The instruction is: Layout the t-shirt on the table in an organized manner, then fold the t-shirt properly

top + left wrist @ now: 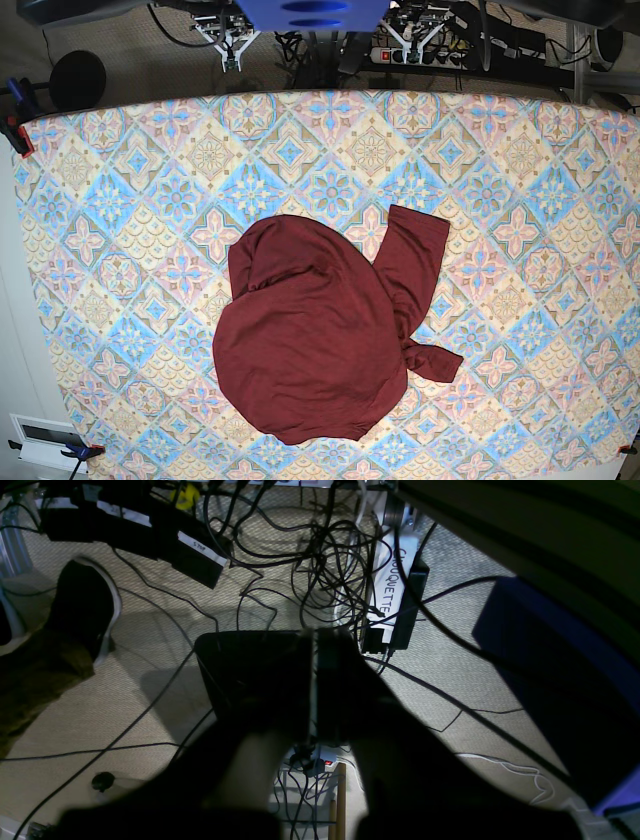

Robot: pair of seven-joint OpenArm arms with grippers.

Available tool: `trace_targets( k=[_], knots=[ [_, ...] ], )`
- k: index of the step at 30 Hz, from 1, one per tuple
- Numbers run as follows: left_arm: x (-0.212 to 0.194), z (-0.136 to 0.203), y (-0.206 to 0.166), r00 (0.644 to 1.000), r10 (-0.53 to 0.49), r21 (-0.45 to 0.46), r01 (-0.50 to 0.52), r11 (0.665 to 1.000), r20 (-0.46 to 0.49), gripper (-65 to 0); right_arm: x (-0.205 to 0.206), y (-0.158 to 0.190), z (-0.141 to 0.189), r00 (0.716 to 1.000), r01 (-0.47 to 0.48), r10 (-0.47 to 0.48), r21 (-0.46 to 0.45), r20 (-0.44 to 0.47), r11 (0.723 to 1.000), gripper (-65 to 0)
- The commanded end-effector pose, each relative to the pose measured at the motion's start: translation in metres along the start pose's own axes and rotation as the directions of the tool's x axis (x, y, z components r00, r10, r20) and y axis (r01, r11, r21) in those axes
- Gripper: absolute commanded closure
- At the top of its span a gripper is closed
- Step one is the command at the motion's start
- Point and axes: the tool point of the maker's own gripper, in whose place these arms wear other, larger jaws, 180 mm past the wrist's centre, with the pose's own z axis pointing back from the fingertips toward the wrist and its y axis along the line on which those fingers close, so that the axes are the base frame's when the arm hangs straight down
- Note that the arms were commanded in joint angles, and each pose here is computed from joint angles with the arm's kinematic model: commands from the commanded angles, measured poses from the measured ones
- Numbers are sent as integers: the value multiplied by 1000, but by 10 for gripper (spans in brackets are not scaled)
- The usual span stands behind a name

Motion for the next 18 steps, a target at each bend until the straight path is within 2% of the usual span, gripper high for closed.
trace_targets(
  k=[1,12,15,18],
  knots=[
    [0,0,1,1000,1,2,-1,1000,5,0,0,-4,0,1000,5,-5,-8,3,1000,-1],
    [-2,1,2,1000,1,3,-1,1000,2,0,-3,-8,2,1000,6,-5,-15,9,1000,0],
    [-6,1,6,1000,0,10,0,1000,-4,0,-12,-18,5,1000,-2,1,-30,-17,1000,0],
    [-10,3,19,1000,-5,28,5,1000,-2,0,3,-45,14,1000,-23,24,-73,15,997,0]
  ],
)
